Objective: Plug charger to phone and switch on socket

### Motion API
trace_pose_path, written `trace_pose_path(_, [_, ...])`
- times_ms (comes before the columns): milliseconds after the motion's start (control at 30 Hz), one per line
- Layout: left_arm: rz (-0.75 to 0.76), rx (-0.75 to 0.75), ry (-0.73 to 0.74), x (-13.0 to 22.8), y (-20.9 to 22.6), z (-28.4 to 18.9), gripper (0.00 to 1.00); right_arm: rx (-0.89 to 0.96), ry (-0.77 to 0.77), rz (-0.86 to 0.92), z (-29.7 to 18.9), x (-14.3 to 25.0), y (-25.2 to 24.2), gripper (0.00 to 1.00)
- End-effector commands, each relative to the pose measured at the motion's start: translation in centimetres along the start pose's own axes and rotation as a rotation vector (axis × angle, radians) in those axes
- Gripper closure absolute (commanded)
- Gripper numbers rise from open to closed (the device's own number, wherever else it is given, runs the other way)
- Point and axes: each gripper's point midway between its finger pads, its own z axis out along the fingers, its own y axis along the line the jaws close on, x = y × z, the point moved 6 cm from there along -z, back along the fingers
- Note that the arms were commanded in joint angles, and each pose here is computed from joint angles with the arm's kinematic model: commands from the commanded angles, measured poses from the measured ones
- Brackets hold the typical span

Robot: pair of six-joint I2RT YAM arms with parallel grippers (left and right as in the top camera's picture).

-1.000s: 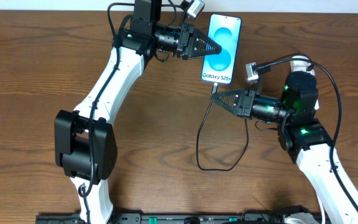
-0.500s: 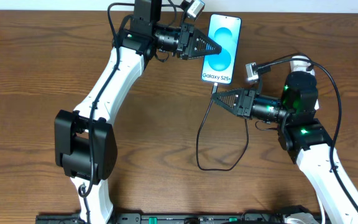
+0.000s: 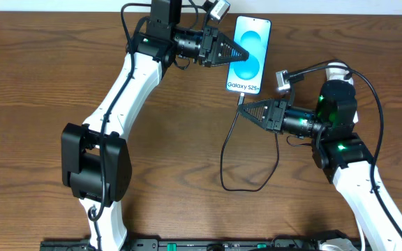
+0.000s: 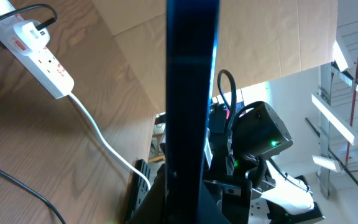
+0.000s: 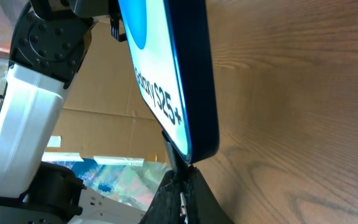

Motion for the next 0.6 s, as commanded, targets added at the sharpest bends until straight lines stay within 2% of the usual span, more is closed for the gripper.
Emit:
trace_pose_path(0, [0.043,0.051,0.04,0.51,-2.75,0.17,0.93,0.021,-0.024,0.003,0.12,-0.33,-0.28,0.99])
trace_pose_path(567, [0.042,0.051,0.04,0.51,-2.75,0.17,0.93,0.024,-0.028,0.0,0.27,-0.31,-0.24,0.99])
